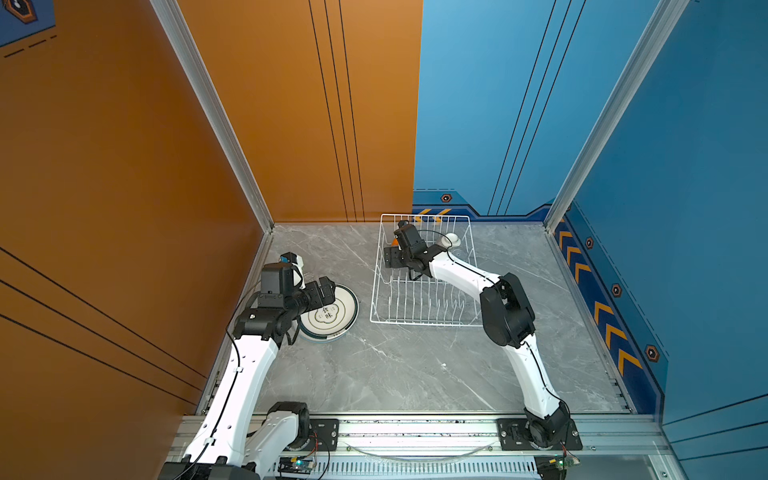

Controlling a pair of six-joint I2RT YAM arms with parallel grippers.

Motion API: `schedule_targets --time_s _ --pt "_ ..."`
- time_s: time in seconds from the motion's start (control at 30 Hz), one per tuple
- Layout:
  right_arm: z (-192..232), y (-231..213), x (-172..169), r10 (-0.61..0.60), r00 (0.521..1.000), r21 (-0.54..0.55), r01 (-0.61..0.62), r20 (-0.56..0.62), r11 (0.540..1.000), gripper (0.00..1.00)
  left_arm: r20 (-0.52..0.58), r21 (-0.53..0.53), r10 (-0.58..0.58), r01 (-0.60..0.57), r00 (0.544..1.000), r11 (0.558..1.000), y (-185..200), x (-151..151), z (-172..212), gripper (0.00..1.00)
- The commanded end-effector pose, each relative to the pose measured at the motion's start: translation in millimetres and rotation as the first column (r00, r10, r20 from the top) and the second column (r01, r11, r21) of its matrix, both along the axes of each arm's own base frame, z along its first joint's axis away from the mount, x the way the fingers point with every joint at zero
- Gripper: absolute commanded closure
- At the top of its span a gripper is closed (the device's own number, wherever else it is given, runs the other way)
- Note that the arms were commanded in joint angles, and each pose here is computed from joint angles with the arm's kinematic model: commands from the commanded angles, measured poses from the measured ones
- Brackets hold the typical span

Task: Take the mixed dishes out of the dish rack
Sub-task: 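Grasp and lift an octagonal clear glass with the right gripper while the left reaches over, then close the left gripper on the glass beside the right gripper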

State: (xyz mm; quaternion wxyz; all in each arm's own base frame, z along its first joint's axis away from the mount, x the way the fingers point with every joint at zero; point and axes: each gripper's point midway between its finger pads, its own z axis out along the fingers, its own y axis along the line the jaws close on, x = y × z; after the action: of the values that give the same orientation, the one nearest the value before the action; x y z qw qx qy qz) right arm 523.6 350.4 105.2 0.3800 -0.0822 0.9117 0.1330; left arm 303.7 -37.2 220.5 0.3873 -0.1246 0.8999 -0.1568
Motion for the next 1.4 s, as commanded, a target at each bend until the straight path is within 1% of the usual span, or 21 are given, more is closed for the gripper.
schedule_targets --time_s 0.0,0.2,0.23,0.33,0.37,0.6,0.73,0.8,0.83,0.93,1.07,1.1,1.13,1.2,1.37 --pt "3.6 -3.9 8.2 -0.023 1.0 0.012 0.023 0.013 1.0 0.13 0.009 0.004 0.007 -0.007 1.0 1.0 1.0 5.3 -0.2 0.02" --pt "1.2 -9.9 7.0 -0.036 0.999 0.005 0.036 0.005 0.999 0.21 -0.002 -0.012 0.002 -0.002 1.0 1.0 -3.4 6.0 -2.3 0.02" --pt "1.5 -10.4 6.1 -0.039 0.999 0.008 0.039 0.002 0.999 0.24 -0.001 -0.014 0.001 -0.001 1.0 1.0 -4.0 6.1 -2.0 0.02" --pt "7.9 -14.8 4.8 -0.058 0.998 0.026 0.058 0.0 0.998 0.4 -0.002 -0.022 0.0 0.0 1.0 1.0 -6.1 4.7 -2.2 0.02" --pt "10.4 -16.7 4.7 -0.066 0.998 0.034 0.066 -0.001 0.997 0.43 -0.002 -0.026 -0.001 0.001 1.0 1.0 -7.2 4.5 -1.9 0.02" --pt "55.6 -30.8 0.0 -0.091 0.995 0.089 0.087 0.039 0.992 0.44 0.017 -0.053 -0.044 0.044 0.999 0.998 -23.9 1.8 3.6 0.02" --pt "90.8 -39.4 -9.4 -0.105 0.993 0.147 0.095 0.062 0.985 0.44 0.041 -0.076 -0.076 0.079 0.996 0.994 -40.6 0.9 7.3 0.02" --pt "115.7 -46.3 -16.6 -0.118 0.99 0.186 0.1 0.084 0.977 0.44 0.053 -0.088 -0.089 0.094 0.995 0.992 -49.6 1.4 8.6 0.02" --pt "117.6 -50.5 -21.1 -0.125 0.989 0.195 0.107 0.079 0.975 0.44 0.059 -0.095 -0.091 0.097 0.994 0.991 -53.2 1.9 9.7 0.02" --pt "137.1 -62.0 -32.8 -0.147 0.986 0.26 0.122 0.081 0.958 0.44 0.108 -0.123 -0.116 0.129 0.987 0.984 -70.6 4.5 17.0 0.02" --pt "162.0 -78.1 -49.2 -0.179 0.981 0.372 0.138 0.077 0.918 0.45 0.181 -0.183 -0.143 0.176 0.973 0.967 -96.8 11.5 27.4 0.02" --pt "166.6 -82.1 -53.2 -0.188 0.979 0.395 0.144 0.075 0.907 0.46 0.205 -0.202 -0.165 0.206 0.965 0.957 -106.7 14.0 31.9 0.01" --pt "170.3 -85.7 -57.1 -0.196 0.978 0.412 0.15 0.072 0.899 0.46 0.248 -0.213 -0.203 0.258 0.947 0.942 -118.6 16.8 39.7 0.0" --pt "174.2 -92.9 -65.0 -0.211 0.976 0.446 0.167 0.05 0.879 0.46 0.327 -0.216 -0.299 0.379 0.897 0.9 -147.5 18.4 56.7 0.03" --pt "180.1 -104.9 -84.6 -0.244 0.97 0.524 0.209 -0.001 0.826 0.46 0.419 -0.159 -0.409 0.509 0.811 0.846 -197.6 22.0 74.8 0.09"
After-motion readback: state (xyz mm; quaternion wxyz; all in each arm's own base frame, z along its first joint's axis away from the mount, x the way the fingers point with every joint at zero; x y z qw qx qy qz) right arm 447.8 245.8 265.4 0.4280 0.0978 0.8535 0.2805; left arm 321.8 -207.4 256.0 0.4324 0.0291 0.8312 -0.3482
